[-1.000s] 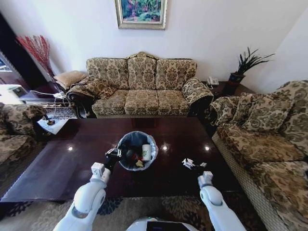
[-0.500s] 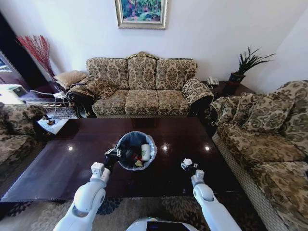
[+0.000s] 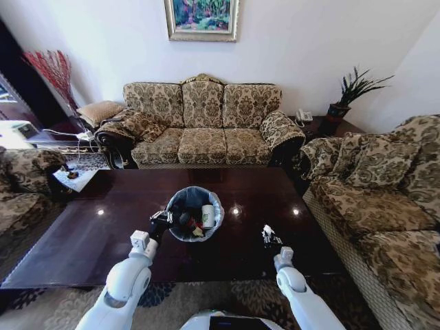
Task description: Move to the front of the table and place the trash on the table into the trash bin.
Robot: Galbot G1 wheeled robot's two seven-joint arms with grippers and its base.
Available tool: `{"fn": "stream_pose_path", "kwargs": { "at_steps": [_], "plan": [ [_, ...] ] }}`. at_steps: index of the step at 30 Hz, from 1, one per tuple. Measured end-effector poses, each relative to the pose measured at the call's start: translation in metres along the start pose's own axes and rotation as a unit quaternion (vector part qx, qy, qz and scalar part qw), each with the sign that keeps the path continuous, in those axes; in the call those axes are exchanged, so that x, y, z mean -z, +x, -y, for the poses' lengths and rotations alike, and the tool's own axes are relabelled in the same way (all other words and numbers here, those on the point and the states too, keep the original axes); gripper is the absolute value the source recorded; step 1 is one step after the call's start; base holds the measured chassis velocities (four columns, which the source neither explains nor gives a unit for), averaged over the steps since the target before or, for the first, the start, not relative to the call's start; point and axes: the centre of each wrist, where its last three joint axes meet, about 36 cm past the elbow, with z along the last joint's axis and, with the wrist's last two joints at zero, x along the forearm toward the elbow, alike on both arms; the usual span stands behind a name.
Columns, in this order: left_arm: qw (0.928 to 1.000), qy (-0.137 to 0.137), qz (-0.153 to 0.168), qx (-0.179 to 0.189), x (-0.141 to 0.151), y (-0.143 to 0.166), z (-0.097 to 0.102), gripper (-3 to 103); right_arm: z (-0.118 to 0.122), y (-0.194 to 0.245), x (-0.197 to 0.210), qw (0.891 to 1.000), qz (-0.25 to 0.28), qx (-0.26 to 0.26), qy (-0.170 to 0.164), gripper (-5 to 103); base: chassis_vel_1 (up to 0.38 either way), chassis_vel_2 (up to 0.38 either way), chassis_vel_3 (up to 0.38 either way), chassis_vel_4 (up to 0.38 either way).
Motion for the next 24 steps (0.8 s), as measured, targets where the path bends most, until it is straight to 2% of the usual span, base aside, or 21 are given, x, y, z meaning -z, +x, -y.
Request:
{"fn": "stream_pose_path", "kwargs": {
  "at_steps": [2, 6, 9, 10, 14, 15, 17, 18, 19, 23, 24],
  "plan": [
    [1.0000, -0.002, 0.001, 0.000, 0.001, 0.000, -0.001, 2, -0.003, 0.005, 0.010, 1.000, 0.016, 0.005, 0.004, -2, 0.000, 0.000, 0.000, 0.000],
    [1.0000, -0.003, 0.002, -0.001, 0.002, 0.000, -0.001, 2, -0.011, 0.015, 0.037, 0.998, 0.051, 0.025, 0.015, -2, 0.000, 0.000, 0.000, 0.000],
    [1.0000, -0.001, 0.000, -0.003, 0.001, -0.001, 0.000, 2, -0.034, 0.041, 0.106, 0.990, 0.109, 0.081, 0.038, -2, 0.000, 0.000, 0.000, 0.000],
    [1.0000, -0.001, 0.000, -0.003, 0.001, -0.001, 0.000, 2, -0.034, 0.041, 0.106, 0.990, 0.109, 0.081, 0.038, -2, 0.000, 0.000, 0.000, 0.000],
    [0.9999, -0.002, -0.012, -0.007, -0.008, -0.005, 0.001, 2, -0.068, 0.087, 0.180, 0.972, 0.155, 0.167, 0.059, -2, 0.000, 0.000, 0.000, 0.000],
    [0.9999, -0.002, -0.012, -0.007, -0.008, -0.005, 0.001, 2, -0.068, 0.087, 0.180, 0.972, 0.155, 0.167, 0.059, -2, 0.000, 0.000, 0.000, 0.000],
    [0.9997, -0.006, -0.018, -0.012, -0.011, -0.011, -0.001, 2, -0.085, 0.112, 0.216, 0.958, 0.175, 0.220, 0.059, -1, 0.000, 0.000, 0.000, 0.000],
    [0.9997, -0.006, -0.020, -0.014, -0.010, -0.014, -0.002, 2, -0.090, 0.120, 0.230, 0.952, 0.186, 0.238, 0.057, 0, 0.000, 0.000, 0.000, 0.000],
    [0.9997, -0.006, -0.020, -0.014, -0.010, -0.014, -0.002, 2, -0.090, 0.120, 0.230, 0.952, 0.186, 0.238, 0.057, 0, 0.000, 0.000, 0.000, 0.000],
    [0.9992, -0.007, -0.028, -0.027, -0.005, -0.027, -0.006, 2, -0.101, 0.150, 0.277, 0.921, 0.201, 0.330, 0.051, 0, 0.000, 0.000, 0.000, 0.000],
    [0.9992, -0.007, -0.028, -0.027, -0.005, -0.027, -0.006, 2, -0.101, 0.150, 0.277, 0.921, 0.201, 0.330, 0.051, 0, 0.000, 0.000, 0.000, 0.000]
  ]
}}
